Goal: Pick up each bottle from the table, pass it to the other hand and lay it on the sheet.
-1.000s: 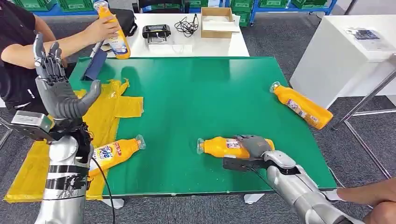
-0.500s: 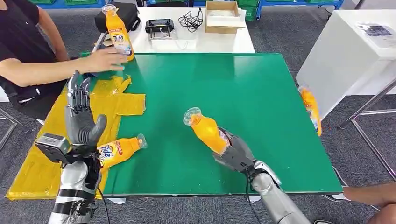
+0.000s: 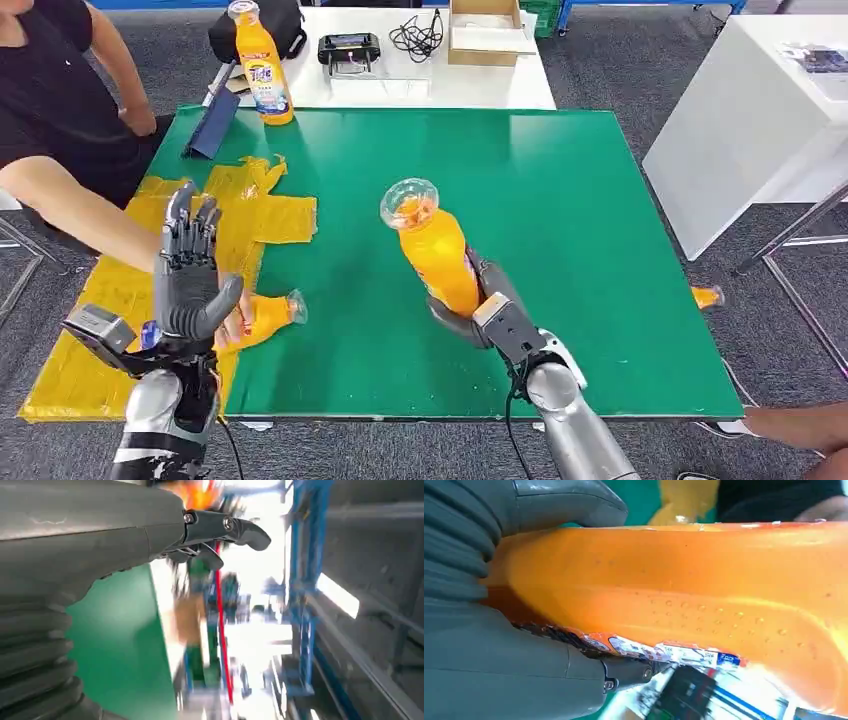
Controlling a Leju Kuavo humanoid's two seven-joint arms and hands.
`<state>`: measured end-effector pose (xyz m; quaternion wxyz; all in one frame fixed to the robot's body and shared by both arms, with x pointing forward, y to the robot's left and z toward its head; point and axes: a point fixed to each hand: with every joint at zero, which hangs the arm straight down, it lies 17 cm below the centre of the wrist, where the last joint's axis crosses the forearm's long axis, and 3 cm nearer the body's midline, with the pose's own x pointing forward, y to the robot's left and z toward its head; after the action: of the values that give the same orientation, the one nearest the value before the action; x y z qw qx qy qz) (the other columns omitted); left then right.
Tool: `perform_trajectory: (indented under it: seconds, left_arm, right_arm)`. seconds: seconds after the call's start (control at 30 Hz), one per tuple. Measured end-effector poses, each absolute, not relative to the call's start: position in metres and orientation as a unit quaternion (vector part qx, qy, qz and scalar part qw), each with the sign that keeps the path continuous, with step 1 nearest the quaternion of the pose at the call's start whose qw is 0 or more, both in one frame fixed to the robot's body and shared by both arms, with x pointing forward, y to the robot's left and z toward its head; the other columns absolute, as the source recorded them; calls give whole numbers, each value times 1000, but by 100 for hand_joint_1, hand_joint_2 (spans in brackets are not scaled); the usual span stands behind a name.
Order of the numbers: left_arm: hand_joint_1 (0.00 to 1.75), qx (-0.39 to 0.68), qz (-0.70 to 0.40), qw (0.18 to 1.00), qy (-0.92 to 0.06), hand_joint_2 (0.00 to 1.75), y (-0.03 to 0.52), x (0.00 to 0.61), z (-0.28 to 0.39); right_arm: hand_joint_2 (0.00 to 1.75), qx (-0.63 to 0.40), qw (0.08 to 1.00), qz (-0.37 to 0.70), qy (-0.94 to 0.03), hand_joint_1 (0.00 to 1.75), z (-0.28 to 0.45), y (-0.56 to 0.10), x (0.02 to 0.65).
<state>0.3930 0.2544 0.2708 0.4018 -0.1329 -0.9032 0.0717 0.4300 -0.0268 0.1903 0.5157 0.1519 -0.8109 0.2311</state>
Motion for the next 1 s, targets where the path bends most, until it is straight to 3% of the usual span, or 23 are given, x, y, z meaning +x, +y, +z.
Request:
perform_trajectory:
  seconds: [0.13, 0.47, 1.0]
  left_arm:
    - [0, -216, 67, 417, -880, 175, 223, 374, 259]
    - [0, -287, 39, 438, -851, 175, 168, 358, 254]
    - [0, -273, 44, 459, -845, 175, 164, 371, 245]
  right_arm:
    - [175, 162, 501, 230, -818, 175, 207, -13, 424]
    - [175, 187, 498, 289, -796, 175, 205, 64, 406]
    - [175, 240, 540, 403, -699, 175, 130, 160, 341]
